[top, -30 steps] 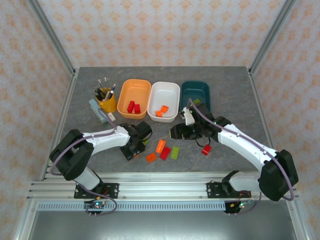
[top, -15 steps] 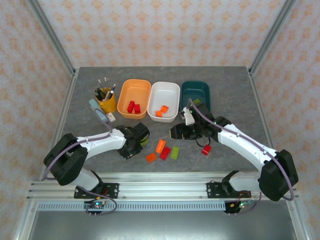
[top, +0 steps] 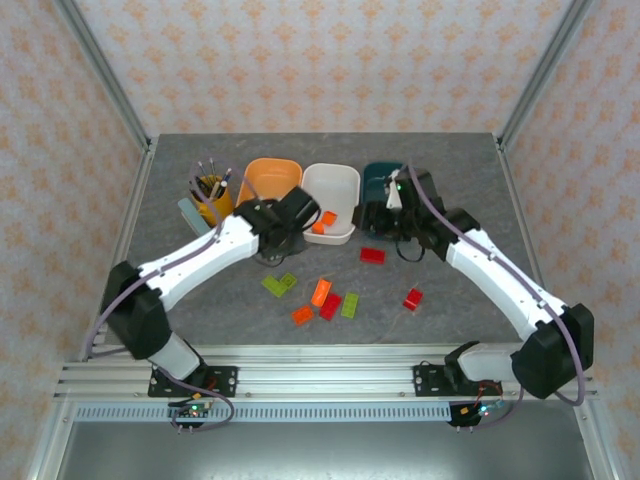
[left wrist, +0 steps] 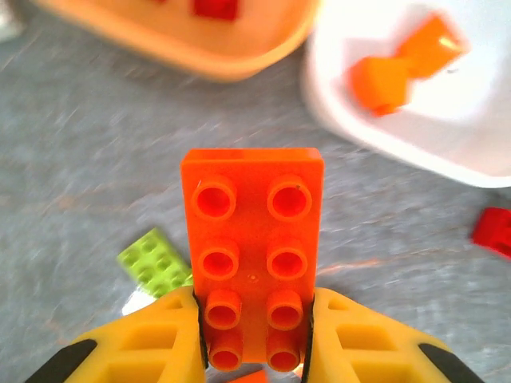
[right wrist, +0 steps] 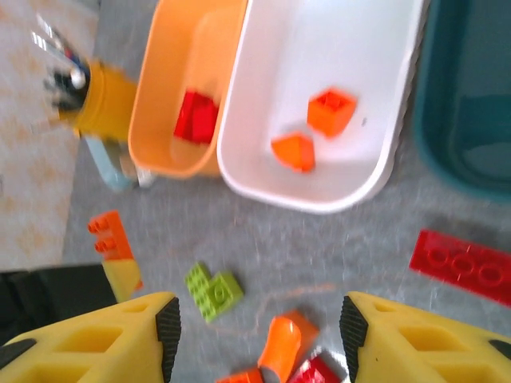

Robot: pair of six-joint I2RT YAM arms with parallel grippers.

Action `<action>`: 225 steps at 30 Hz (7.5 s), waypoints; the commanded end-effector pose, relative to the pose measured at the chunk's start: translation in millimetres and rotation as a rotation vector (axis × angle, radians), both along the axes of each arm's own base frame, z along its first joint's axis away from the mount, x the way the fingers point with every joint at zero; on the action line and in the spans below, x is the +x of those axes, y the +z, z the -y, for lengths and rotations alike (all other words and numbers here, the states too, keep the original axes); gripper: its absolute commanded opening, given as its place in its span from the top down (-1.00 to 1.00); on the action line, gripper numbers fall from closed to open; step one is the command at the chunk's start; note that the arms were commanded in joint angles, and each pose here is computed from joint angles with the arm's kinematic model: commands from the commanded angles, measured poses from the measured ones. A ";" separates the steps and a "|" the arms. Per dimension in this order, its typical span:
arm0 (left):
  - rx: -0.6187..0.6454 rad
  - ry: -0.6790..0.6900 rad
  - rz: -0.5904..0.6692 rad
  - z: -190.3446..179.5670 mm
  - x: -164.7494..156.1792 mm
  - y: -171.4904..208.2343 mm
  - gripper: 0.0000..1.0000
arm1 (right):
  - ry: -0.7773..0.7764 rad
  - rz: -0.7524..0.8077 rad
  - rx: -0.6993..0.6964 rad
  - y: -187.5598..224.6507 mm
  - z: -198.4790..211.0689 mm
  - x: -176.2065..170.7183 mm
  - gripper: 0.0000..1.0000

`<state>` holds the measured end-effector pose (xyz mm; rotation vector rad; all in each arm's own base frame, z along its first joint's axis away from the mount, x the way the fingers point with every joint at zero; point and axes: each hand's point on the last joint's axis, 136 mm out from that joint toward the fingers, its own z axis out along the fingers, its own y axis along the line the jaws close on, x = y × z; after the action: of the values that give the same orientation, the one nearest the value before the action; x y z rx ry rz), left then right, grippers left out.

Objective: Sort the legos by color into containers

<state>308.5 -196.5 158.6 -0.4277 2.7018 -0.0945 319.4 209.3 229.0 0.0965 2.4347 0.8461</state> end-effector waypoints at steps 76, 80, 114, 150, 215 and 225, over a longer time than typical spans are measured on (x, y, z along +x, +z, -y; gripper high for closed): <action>-0.338 -0.344 0.136 -35.7 -122.2 16.5 -0.43 | -0.368 -0.574 -0.324 -189.9 -22.0 -92.6 -0.31; -0.342 -0.342 0.154 -38.0 -123.4 20.9 -0.43 | -0.378 -0.612 -0.370 -197.3 -18.6 -100.8 -0.24; -0.368 -0.335 0.151 -27.5 -114.6 16.2 -0.44 | -0.423 -0.541 -0.396 -199.9 -26.5 -85.6 0.37; -0.471 -0.291 0.322 40.1 28.5 104.3 -0.45 | -0.384 -0.400 -0.335 -153.5 78.0 212.1 0.23; -0.038 -0.424 -0.175 101.6 -110.2 -87.5 -0.28 | -0.124 -0.328 -0.228 -91.5 58.8 -124.2 -0.19; -0.007 -0.382 -0.227 102.0 -111.3 -105.3 -0.23 | -0.124 -0.328 -0.224 -93.8 58.8 -124.9 -0.24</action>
<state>196.5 -303.9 53.9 0.1345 2.9759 -0.2341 196.4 157.1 137.0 0.3019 2.7862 0.5667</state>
